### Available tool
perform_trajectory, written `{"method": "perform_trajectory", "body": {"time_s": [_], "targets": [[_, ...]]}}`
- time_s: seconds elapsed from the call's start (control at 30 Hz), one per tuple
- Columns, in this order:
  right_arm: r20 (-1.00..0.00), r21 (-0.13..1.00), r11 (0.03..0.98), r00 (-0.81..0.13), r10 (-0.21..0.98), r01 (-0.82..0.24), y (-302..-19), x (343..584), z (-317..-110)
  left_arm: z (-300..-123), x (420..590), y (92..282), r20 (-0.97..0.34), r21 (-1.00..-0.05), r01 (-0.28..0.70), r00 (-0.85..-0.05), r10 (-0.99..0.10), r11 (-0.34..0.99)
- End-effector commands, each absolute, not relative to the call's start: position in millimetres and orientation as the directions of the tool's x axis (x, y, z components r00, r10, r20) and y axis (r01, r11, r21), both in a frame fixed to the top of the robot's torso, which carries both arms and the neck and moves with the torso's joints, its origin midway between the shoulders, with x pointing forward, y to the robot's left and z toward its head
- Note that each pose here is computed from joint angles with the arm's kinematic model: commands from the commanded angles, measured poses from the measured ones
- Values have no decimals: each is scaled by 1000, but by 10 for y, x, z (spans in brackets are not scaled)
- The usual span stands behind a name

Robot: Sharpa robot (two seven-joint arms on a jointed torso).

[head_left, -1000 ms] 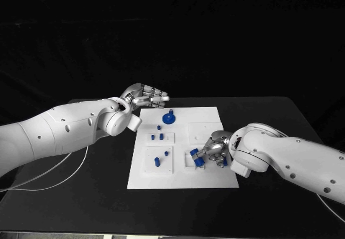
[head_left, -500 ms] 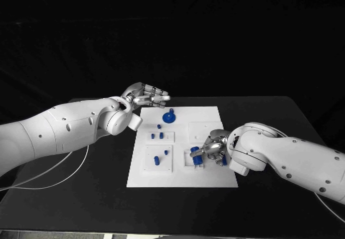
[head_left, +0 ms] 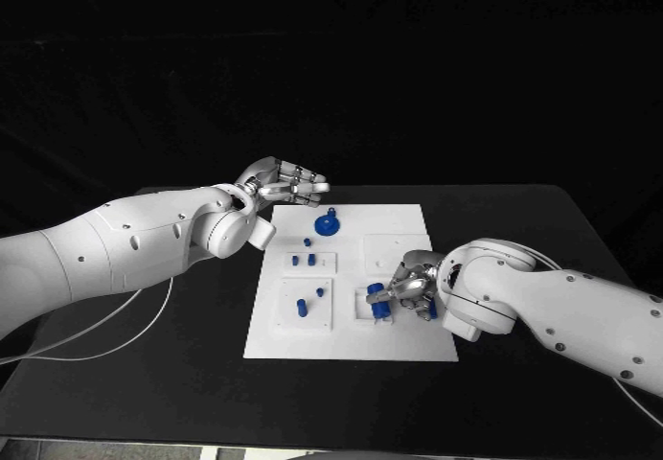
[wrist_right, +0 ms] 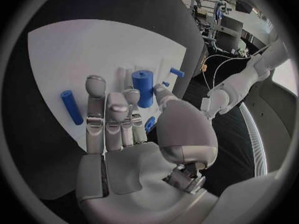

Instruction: Assemble the parts on the task board

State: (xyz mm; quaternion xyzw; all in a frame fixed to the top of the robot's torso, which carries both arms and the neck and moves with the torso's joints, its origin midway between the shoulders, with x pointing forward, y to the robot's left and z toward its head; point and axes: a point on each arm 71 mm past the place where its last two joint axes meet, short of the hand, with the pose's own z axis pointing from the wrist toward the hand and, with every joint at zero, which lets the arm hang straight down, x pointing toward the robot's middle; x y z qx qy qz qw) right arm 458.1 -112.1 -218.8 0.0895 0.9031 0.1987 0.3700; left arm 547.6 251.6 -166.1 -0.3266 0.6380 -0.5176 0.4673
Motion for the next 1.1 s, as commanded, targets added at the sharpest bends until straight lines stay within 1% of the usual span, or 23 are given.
{"method": "perform_trajectory", "body": {"time_s": [0.03,0.73,1.1], "targets": [[-642,390,921,-719,267,-7,-1104,4543,-2209,-1651,5474,2495,-252,-967,70,-362,-898,243],[-665,371,928,-706,242,-33,-1070,4555,-2190,-1655,5476,2492,-253,-967,65,-365,-896,246],[-671,371,927,-704,233,-48,-1031,4564,-2140,-1657,5476,2491,-254,-967,64,-366,-896,248]]}}
